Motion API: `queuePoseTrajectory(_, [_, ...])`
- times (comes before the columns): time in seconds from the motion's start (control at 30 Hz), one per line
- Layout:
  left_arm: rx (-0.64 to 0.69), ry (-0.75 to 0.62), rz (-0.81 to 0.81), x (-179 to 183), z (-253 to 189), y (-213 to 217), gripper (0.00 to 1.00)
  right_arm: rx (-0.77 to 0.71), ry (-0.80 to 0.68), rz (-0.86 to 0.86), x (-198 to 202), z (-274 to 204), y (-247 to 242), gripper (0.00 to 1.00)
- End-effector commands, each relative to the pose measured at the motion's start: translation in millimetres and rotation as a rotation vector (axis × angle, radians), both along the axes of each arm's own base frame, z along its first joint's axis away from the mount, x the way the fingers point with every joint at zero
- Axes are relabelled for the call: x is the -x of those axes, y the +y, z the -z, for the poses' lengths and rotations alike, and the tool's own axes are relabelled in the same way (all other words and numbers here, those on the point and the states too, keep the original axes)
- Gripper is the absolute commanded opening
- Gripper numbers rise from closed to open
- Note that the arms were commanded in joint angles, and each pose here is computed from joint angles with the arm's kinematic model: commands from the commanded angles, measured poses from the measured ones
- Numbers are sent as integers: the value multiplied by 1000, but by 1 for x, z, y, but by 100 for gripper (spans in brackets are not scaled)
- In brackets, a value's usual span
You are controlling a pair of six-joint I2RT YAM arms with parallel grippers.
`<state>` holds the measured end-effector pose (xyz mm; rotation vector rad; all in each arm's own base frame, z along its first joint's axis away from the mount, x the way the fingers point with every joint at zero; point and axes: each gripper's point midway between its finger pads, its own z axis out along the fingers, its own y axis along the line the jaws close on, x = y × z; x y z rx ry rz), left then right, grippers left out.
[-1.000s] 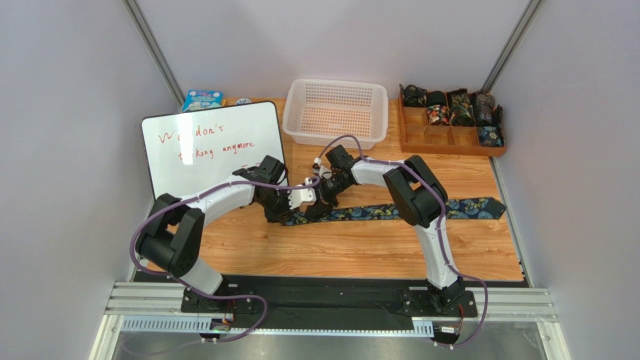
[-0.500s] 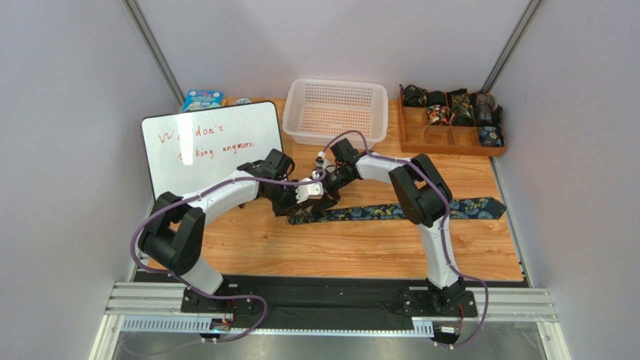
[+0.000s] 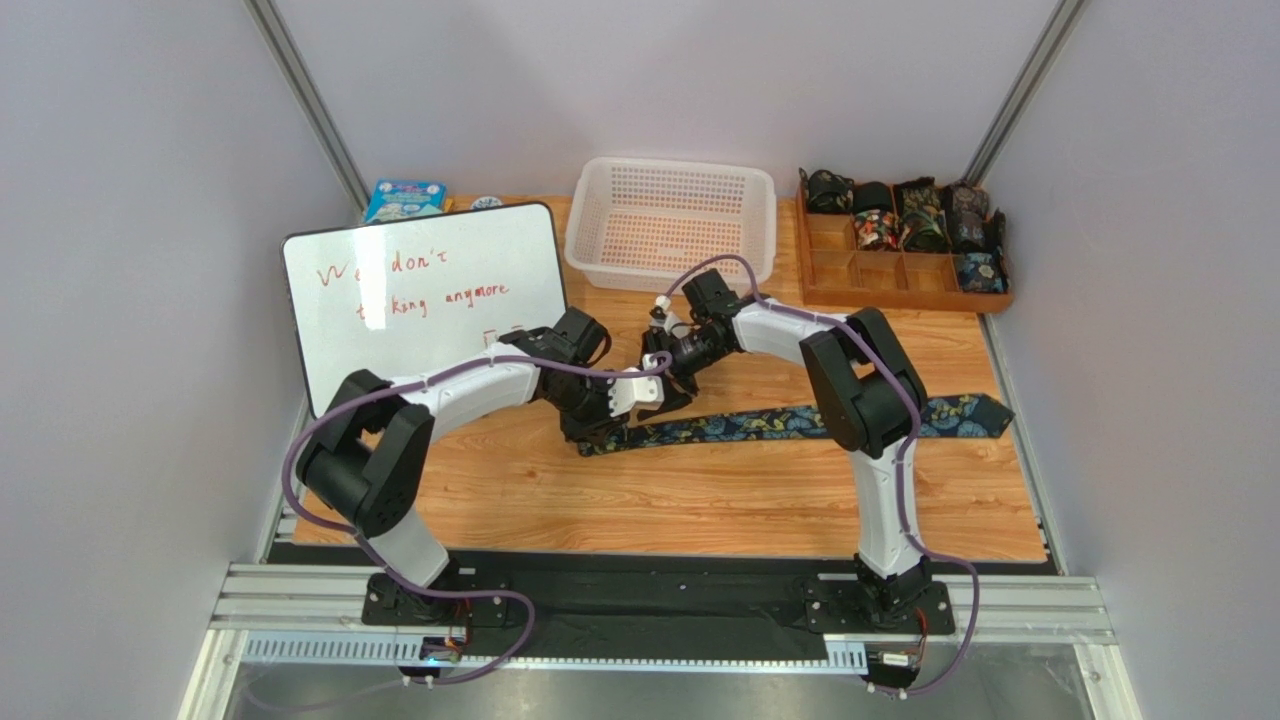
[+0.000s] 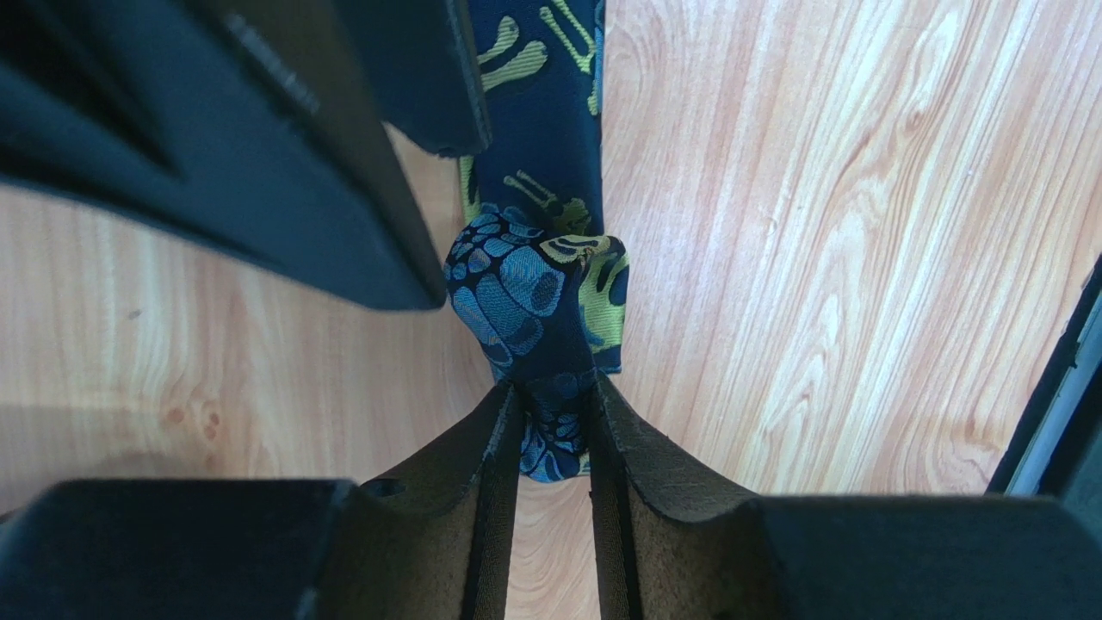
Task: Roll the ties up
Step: Roll the tie at the center of the board.
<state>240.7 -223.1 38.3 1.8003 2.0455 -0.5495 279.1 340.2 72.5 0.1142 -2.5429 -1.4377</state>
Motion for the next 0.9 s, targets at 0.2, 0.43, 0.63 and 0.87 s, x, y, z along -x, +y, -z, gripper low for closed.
queuePoseTrajectory(0.2, [18,-31,11,-13,-4,-24,35,25,-5,-39,9,4,-2,43])
queuePoseTrajectory(0.43, [7,-49,13,-17,-5,-27,36,53,-1,-80,19,15,0,39])
queuePoseTrajectory(0.63, [-4,-48,11,-15,-2,-25,47,59,-10,-86,15,16,3,22])
queuePoseTrajectory(0.87, [40,-59,4,-9,-18,-25,89,11,-60,-112,13,7,4,0])
